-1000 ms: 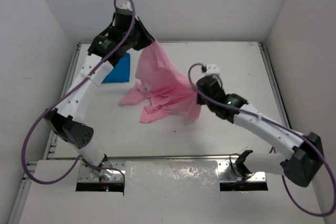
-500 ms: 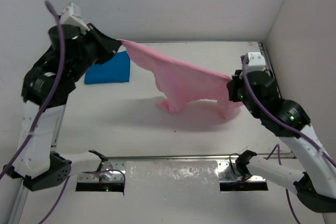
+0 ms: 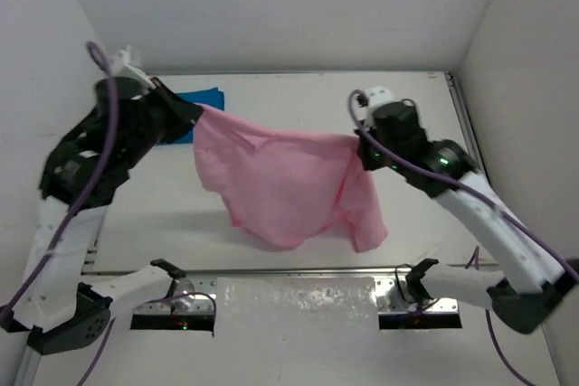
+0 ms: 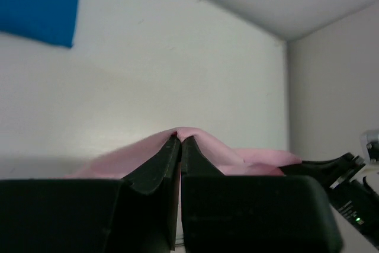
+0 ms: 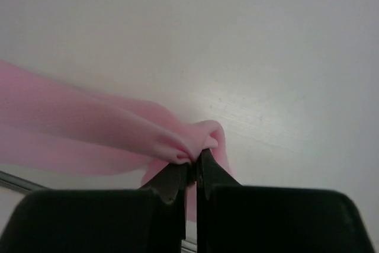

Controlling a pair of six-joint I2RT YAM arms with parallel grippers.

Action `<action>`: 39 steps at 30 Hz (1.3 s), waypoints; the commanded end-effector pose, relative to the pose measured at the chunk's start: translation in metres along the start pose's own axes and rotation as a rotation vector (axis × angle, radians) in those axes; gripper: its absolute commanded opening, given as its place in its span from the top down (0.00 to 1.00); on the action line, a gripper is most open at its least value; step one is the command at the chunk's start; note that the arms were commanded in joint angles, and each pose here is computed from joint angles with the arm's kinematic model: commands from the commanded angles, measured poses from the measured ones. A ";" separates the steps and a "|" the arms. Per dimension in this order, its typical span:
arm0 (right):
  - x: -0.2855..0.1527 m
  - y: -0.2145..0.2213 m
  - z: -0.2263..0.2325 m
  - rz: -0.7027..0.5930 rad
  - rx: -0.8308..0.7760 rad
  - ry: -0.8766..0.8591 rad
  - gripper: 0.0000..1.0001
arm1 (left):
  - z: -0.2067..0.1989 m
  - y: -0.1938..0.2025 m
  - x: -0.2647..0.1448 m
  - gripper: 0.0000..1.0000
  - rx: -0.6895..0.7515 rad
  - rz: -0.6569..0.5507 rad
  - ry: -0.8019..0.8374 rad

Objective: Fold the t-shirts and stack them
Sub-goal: Flatten out the tshirt

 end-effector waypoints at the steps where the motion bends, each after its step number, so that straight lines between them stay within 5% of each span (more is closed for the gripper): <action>1: 0.064 0.039 -0.002 0.219 -0.036 -0.034 1.00 | 0.024 0.036 0.054 1.00 0.063 0.076 -0.171; 4: 0.106 0.060 -0.007 0.290 0.068 -0.144 0.97 | 0.042 0.068 0.082 1.00 0.108 0.138 -0.232; 8: 0.145 0.072 -0.021 0.450 0.054 -0.063 0.71 | 0.057 0.107 0.115 1.00 0.131 0.218 -0.241; 14: 0.150 0.059 -0.023 0.452 0.033 -0.001 0.45 | 0.054 0.122 0.143 1.00 0.142 0.261 -0.185; 19: 0.134 0.082 -0.022 0.345 0.086 -0.064 0.46 | 0.054 0.126 0.156 1.00 0.167 0.279 -0.185; 26: 0.139 0.148 -0.014 0.470 -0.018 -0.075 0.63 | 0.050 0.122 0.161 1.00 0.181 0.269 -0.160; 39: 0.152 0.160 -0.014 0.488 -0.057 -0.025 0.61 | 0.048 0.119 0.160 1.00 0.182 0.269 -0.160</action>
Point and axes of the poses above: each gripper's point midway between its finger pads, its own x axis out along the fingers, its own z axis along the line the jaws close on, y = z × x, the point moved 9 cm from there along -x, back along the fingers, and after that the axes turned 11 degrees about x, right-handed, at the moved point
